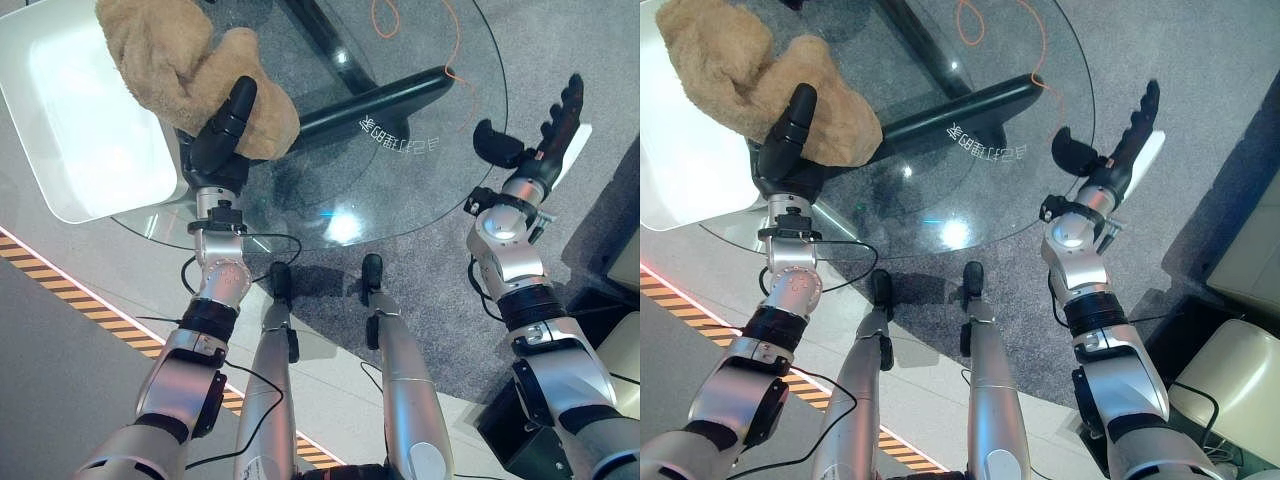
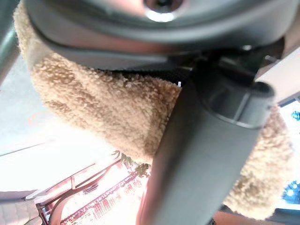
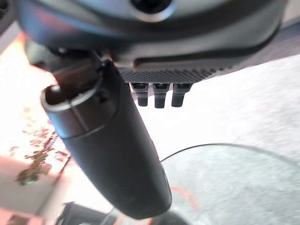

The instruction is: Wipe the table with a cloth and put it in the basket.

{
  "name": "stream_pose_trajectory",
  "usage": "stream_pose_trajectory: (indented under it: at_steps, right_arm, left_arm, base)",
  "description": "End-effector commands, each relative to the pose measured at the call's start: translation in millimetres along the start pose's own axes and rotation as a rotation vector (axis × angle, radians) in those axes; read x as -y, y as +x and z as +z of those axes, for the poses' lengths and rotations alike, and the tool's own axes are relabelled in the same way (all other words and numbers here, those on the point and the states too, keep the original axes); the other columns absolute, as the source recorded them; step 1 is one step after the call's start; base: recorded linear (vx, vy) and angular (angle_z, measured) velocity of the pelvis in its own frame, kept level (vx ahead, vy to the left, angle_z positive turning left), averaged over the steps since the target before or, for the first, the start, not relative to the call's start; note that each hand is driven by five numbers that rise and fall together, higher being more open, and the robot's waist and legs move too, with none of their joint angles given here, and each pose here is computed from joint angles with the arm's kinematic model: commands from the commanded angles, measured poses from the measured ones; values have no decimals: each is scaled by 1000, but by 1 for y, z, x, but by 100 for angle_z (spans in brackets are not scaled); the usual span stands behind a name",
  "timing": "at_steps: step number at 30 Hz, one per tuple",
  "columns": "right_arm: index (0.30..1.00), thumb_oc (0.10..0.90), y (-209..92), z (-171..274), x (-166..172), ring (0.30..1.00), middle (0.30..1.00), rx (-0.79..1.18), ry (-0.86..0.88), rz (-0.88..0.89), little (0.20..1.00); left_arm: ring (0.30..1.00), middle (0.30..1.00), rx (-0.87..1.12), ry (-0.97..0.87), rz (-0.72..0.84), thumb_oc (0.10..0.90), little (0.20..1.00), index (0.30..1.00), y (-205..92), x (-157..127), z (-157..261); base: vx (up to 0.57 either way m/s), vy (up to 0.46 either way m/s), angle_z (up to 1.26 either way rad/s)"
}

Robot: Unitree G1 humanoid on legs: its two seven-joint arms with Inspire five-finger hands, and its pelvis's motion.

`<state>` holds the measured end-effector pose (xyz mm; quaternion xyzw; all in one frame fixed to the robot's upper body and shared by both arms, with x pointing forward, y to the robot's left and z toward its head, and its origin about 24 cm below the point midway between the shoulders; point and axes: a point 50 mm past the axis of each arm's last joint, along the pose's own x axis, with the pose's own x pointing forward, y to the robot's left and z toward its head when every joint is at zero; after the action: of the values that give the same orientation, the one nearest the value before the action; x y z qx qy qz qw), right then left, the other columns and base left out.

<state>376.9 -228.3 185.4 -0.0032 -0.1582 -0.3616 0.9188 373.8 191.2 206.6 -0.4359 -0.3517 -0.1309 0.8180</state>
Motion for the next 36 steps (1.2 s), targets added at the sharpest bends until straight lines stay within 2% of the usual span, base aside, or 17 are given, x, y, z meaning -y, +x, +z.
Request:
stream_pose_trajectory:
  at_steps: [1, 17, 24, 36]
  right_arm:
    - [900, 800, 24, 23, 29, 900, 900, 91, 98, -89, 900]
    - [900, 800, 23, -51, 72, 900, 900, -166, -40, -170, 900]
    - [900, 800, 23, -65, 88, 900, 900, -230, -63, -197, 900]
    - [900, 800, 18, -82, 106, 900, 900, -293, -98, -227, 900]
  left_arm:
    - [300, 300, 241, 28, -284, 100, 200, 300, 46, 48, 48]
    - [300, 300, 358, 80, -317, 100, 200, 300, 55, 52, 83]
    - [300, 300, 406, 104, -319, 100, 200, 300, 61, 61, 97]
    - [300, 300, 488, 133, -281, 100, 200, 300, 59, 57, 118]
  base:
    - [0, 0, 0]
    - [0, 0, 0]
    - [-9, -14, 0]
    - [0, 0, 0]
